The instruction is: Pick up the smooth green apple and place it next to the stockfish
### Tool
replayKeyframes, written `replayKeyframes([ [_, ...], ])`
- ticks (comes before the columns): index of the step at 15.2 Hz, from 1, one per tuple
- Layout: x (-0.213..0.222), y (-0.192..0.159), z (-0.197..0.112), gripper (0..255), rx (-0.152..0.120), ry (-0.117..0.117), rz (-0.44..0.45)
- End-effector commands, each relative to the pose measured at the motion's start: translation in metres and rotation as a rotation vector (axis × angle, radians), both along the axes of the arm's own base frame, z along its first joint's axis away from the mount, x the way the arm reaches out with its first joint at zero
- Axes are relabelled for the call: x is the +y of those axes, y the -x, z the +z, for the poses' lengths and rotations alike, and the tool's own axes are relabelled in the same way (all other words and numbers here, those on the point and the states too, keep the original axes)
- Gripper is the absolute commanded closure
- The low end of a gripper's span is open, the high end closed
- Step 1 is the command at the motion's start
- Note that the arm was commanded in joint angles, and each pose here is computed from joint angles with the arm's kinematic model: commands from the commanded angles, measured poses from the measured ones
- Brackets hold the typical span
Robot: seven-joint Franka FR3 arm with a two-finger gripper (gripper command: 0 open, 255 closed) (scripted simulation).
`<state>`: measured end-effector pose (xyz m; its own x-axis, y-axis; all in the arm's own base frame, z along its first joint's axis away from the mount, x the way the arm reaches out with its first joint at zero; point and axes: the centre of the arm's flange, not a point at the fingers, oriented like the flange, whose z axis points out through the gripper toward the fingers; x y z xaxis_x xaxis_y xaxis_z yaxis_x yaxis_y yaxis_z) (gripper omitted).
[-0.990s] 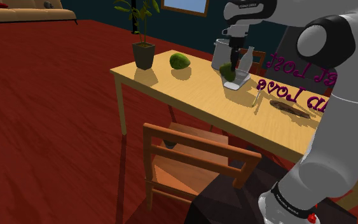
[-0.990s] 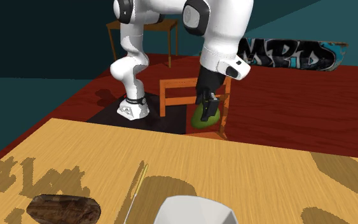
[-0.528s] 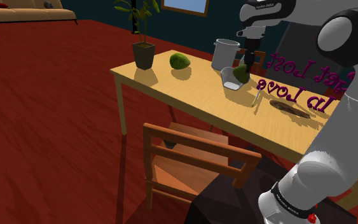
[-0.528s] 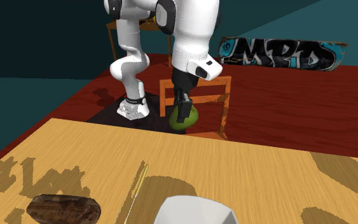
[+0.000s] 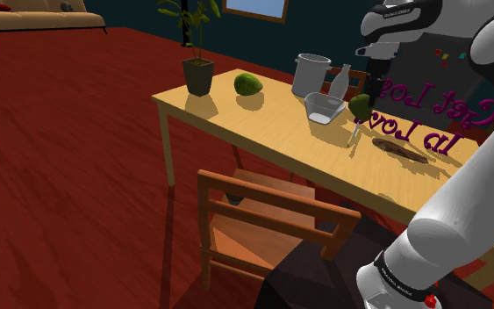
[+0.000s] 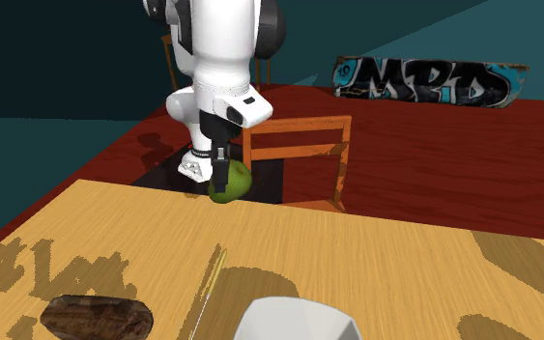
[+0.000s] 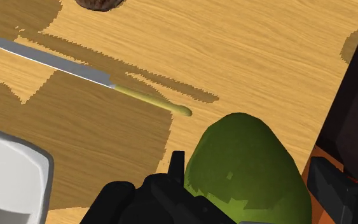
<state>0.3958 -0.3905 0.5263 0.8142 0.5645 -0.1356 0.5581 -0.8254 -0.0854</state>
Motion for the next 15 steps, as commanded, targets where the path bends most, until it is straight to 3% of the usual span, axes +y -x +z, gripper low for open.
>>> replayKeyframes([
  [1,-0.014,0.02,0.002,255,0.0,0.0,0.001],
  [15,-0.118,0.173,0.003,255,0.0,0.0,0.001],
])
